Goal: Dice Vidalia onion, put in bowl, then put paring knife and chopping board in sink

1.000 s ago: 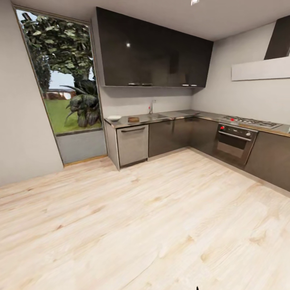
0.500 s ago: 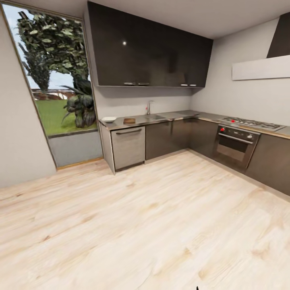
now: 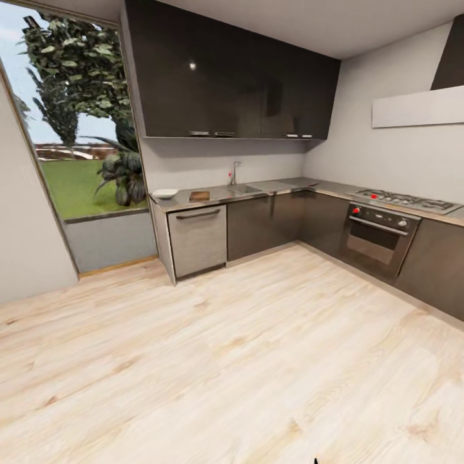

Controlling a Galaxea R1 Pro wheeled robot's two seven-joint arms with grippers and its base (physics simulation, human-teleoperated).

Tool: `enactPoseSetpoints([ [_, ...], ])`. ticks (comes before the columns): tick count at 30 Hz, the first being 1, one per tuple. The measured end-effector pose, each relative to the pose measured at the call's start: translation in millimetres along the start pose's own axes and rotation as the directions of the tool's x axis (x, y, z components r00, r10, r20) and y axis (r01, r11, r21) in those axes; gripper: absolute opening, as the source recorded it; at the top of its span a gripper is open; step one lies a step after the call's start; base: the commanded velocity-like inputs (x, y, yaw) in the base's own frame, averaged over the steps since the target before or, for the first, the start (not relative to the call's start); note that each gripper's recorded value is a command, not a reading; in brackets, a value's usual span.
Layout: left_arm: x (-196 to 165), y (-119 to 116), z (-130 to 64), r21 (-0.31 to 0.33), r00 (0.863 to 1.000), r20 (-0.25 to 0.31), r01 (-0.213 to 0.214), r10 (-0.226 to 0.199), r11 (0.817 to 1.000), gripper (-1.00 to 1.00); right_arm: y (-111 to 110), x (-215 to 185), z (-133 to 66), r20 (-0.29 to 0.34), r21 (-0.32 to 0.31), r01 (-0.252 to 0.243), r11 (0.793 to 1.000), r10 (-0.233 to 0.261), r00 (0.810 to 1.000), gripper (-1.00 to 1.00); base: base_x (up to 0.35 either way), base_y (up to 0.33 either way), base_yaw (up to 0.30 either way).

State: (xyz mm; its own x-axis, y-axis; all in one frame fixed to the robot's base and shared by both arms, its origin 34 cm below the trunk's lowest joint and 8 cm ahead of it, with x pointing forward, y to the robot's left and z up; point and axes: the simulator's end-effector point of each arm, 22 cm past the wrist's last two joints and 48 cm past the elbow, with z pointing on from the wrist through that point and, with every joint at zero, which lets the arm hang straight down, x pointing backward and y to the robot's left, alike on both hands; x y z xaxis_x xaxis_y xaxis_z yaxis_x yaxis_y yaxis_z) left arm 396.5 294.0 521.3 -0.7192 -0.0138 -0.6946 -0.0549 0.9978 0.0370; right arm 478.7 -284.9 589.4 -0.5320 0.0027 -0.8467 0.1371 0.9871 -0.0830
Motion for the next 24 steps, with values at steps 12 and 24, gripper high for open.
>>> enactPoseSetpoints([
  [12,0.0,0.0,0.0,0.0,1.0,0.0,0.0,0.0,1.0,1.0,0.0,0.0,0.0,0.0,0.0,0.0,1.0,0.0,1.0,1.0,0.301,-0.172,0.0],
  [24,0.0,0.0,0.0,0.0,1.0,0.0,0.0,0.0,1.0,1.0,-0.1,0.0,0.0,0.0,0.0,-0.001,1.0,0.001,1.0,1.0,0.296,-0.181,0.0],
])
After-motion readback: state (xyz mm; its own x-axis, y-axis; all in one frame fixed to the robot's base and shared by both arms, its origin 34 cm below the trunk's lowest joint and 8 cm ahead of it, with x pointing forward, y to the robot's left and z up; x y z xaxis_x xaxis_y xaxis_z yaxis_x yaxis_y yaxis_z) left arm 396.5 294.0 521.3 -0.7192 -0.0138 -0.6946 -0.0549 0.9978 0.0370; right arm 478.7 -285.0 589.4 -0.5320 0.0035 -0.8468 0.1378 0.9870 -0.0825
